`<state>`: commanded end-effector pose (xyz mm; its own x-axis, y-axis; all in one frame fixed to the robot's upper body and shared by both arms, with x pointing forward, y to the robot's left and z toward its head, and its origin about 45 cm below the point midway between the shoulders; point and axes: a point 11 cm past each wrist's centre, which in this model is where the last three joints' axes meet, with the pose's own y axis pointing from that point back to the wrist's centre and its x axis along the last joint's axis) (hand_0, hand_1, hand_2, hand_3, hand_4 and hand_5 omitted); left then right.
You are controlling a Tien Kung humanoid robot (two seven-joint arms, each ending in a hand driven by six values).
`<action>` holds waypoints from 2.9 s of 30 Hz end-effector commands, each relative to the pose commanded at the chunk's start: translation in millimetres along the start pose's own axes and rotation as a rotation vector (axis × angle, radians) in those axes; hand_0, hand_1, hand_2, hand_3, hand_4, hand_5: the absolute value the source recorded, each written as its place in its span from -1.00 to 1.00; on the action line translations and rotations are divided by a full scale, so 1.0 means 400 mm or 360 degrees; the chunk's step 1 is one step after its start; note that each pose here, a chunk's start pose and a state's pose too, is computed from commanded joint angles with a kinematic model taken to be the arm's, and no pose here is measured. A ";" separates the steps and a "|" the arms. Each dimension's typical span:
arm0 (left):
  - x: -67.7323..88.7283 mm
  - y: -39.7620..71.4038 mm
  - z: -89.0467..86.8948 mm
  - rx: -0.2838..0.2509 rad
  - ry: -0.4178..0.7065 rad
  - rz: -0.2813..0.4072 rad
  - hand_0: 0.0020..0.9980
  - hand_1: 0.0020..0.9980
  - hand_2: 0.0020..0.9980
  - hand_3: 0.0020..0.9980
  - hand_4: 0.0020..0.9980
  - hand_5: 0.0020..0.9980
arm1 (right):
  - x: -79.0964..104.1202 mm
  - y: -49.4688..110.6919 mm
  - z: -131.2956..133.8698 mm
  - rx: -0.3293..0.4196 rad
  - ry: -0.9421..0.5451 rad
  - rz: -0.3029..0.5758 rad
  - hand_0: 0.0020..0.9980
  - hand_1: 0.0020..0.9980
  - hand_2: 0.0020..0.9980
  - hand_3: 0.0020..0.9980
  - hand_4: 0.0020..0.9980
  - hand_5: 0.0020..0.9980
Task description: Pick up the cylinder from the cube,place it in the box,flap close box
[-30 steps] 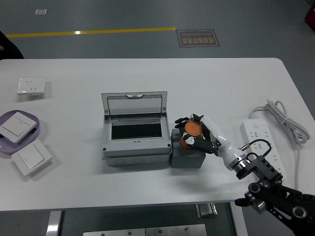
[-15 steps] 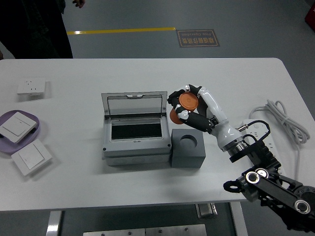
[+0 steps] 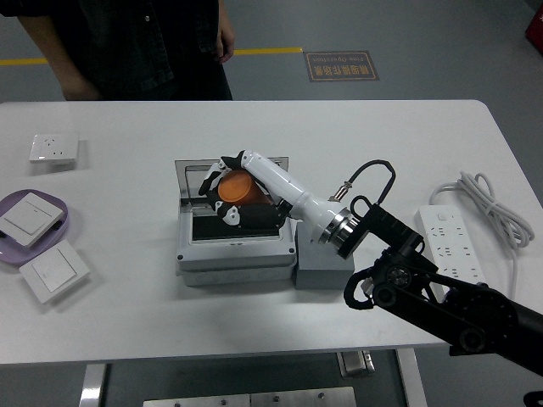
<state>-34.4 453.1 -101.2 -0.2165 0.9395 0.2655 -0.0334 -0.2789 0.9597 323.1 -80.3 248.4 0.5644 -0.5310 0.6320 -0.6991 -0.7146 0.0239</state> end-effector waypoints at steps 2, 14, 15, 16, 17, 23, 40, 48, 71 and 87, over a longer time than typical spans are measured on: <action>0.001 0.000 0.001 0.0000 -0.0002 0.0001 0.16 0.26 0.22 0.26 0.40 -0.55 | -0.015 -0.013 0.009 -0.0070 0.0137 -0.0076 -0.89 -0.58 -0.31 -0.43 -1.00 -1.00; 0.005 0.000 0.011 -0.0010 -0.0003 0.0005 0.16 0.26 0.22 0.26 0.41 -0.54 | -0.026 -0.050 0.035 -0.0266 0.0790 -0.0195 -0.91 -0.59 -0.31 -0.44 -1.00 -1.00; 0.004 0.000 0.012 -0.0010 -0.0005 0.0005 0.16 0.26 0.22 0.26 0.41 -0.54 | -0.027 -0.053 0.040 -0.0271 0.0831 -0.0200 -0.91 -0.59 -0.31 -0.44 -1.00 -1.00; 0.004 0.000 0.013 -0.0010 -0.0006 0.0004 0.16 0.26 0.22 0.25 0.40 -0.54 | -0.029 -0.055 0.043 -0.0274 0.0861 -0.0204 0.37 0.09 0.08 0.01 -0.78 -1.00; 0.004 0.000 0.013 -0.0010 -0.0008 0.0004 0.16 0.26 0.22 0.25 0.40 -0.54 | -0.032 -0.057 0.047 -0.0277 0.0887 -0.0210 0.37 0.09 0.08 0.01 -0.78 -1.00; 0.005 0.000 0.022 -0.0017 -0.0017 0.0003 0.16 0.26 0.22 0.26 0.40 -0.54 | -0.051 -0.066 0.058 -0.0266 0.0911 -0.0224 0.47 0.36 0.32 0.35 -0.43 -1.00; -0.002 -0.001 0.035 -0.0031 -0.0023 -0.0005 0.16 0.26 0.22 0.25 0.40 -0.55 | -0.061 -0.051 0.088 -0.0232 0.0850 -0.0245 1.00 0.76 0.67 0.77 0.41 -0.49; -0.008 -0.001 0.038 -0.0036 -0.0027 -0.0015 0.16 0.26 0.22 0.25 0.39 -0.55 | -0.052 -0.033 0.089 -0.0204 0.0705 -0.0227 1.00 0.77 0.67 0.79 0.60 -0.55; -0.015 0.000 0.053 -0.0055 -0.0036 -0.0034 0.16 0.26 0.22 0.25 0.37 -0.57 | 0.127 0.008 -0.035 0.0105 -0.0427 -0.0103 0.51 0.34 0.40 0.43 0.57 -0.34; 0.000 0.001 0.066 -0.0061 -0.0037 -0.0016 0.16 0.25 0.21 0.25 0.37 -0.57 | 0.264 -0.069 0.125 -0.0218 -0.0427 0.0005 0.47 0.36 0.41 0.46 0.55 -0.31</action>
<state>-8.6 458.4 -98.4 -0.1933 0.9465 0.2583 -0.0730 -0.2764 0.9583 424.1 -139.6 275.8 0.6452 -0.6477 0.4052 -0.7435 -0.6543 0.1380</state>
